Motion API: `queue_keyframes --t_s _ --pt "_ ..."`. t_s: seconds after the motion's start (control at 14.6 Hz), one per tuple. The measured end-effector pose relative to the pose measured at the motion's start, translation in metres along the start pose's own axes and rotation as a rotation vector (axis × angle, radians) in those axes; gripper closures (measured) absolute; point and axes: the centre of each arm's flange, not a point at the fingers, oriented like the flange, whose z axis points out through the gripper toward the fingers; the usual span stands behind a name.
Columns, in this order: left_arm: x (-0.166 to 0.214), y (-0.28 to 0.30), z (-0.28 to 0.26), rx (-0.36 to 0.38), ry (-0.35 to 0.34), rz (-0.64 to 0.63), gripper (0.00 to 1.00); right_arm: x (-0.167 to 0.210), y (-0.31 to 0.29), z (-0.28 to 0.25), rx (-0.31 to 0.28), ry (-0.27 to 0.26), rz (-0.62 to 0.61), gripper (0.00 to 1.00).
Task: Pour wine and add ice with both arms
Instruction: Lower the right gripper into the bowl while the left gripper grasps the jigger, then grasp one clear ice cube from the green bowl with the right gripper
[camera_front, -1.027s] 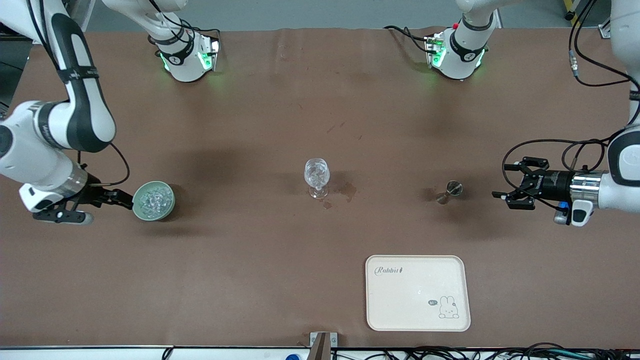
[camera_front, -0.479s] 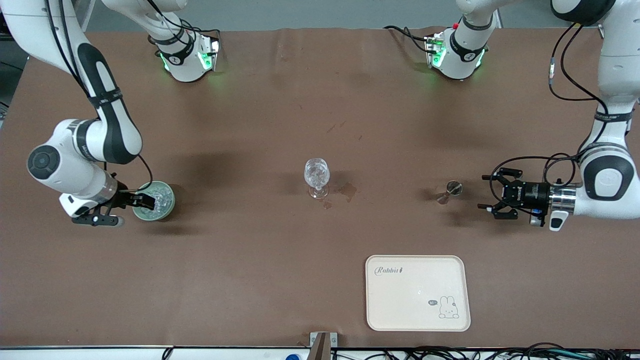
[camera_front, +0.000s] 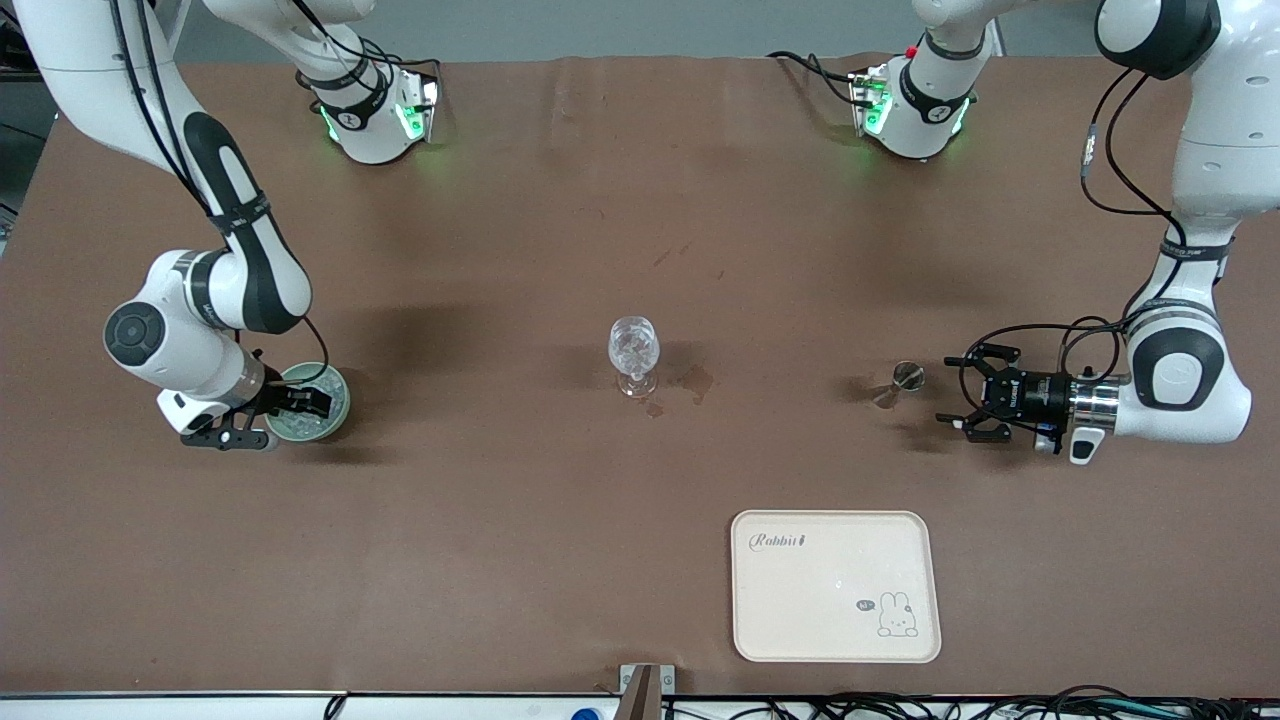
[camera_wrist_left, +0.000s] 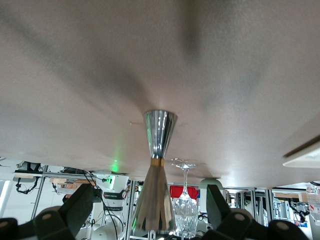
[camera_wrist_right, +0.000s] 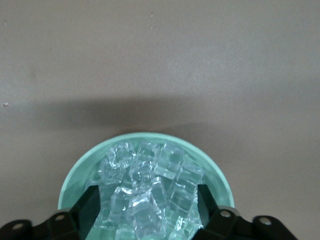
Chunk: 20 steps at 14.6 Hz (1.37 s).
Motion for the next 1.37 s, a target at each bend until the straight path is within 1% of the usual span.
queue_keyframes --t_s 0.07,0.14,0.21,0.27,0.34,0.41,0.48,0.55,0.62,0.68,0.75,0.82,0.89,1.03,1.1,1.16,1.23,1.3,1.37 --pt "0.003 0.001 0.005 -0.006 -0.006 -0.003 0.0 -0.002 -0.001 0.002 0.0 -0.005 0.003 0.16" --pt "0.006 0.002 0.01 -0.014 -0.017 0.0 0.0 -0.003 -0.003 0.003 0.0 -0.008 0.007 0.19" --pt "0.009 0.003 0.015 -0.02 -0.03 0.005 0.03 -0.004 -0.006 0.004 0.0 -0.011 0.008 0.19" --pt "0.012 0.003 0.02 -0.028 -0.044 0.008 0.06 -0.004 -0.008 0.005 0.0 -0.014 0.011 0.22" --pt "0.015 0.004 0.024 -0.036 -0.054 0.012 0.06 -0.005 -0.01 0.005 0.0 -0.016 0.016 0.22" --pt "0.017 0.004 0.028 -0.039 -0.06 0.014 0.09 -0.006 -0.011 0.006 0.0 -0.019 0.018 0.26" --pt "0.019 0.005 0.032 -0.037 -0.066 0.014 0.09 -0.007 -0.011 0.007 0.0 -0.021 0.019 0.26" --pt "0.019 0.005 0.035 -0.034 -0.069 0.015 0.1 -0.008 -0.011 0.007 0.0 -0.024 0.019 0.32" --pt "0.018 0.006 0.038 -0.03 -0.07 0.015 0.11 -0.008 -0.011 0.005 0.0 -0.024 0.021 0.4" --pt "0.018 0.006 0.041 -0.025 -0.07 0.016 0.12 -0.008 -0.011 0.003 0.0 -0.022 0.021 0.41" --pt "0.017 0.006 0.043 -0.021 -0.072 0.016 0.16 -0.008 -0.01 0.0 0.0 -0.021 0.022 0.45" --pt "0.016 0.006 0.046 -0.018 -0.075 0.017 0.17 -0.008 -0.01 -0.004 0.001 -0.022 0.023 0.45" --pt "0.015 0.007 0.048 -0.015 -0.077 0.018 0.17 -0.008 -0.009 -0.008 0.001 -0.021 0.024 0.48" --pt "0.014 0.007 0.051 -0.011 -0.082 0.021 0.2 -0.008 -0.009 -0.013 0.002 -0.021 0.025 0.48" --pt "0.014 0.007 0.052 -0.01 -0.083 0.027 0.2 -0.008 -0.009 -0.014 0.002 -0.023 0.025 0.48" --pt "0.015 0.006 0.053 -0.009 -0.084 0.036 0.24 -0.008 -0.009 -0.014 0.002 -0.024 0.025 0.48" --pt "0.016 0.005 0.054 -0.008 -0.086 0.043 0.25 -0.008 -0.009 -0.014 0.002 -0.024 0.025 0.48" --pt "0.017 0.004 0.056 -0.006 -0.088 0.046 0.29 -0.008 -0.009 -0.014 0.002 -0.024 0.026 0.51" --pt "0.019 0.003 0.058 -0.004 -0.09 0.047 0.29 -0.008 -0.008 -0.014 0.002 -0.024 0.028 0.51"
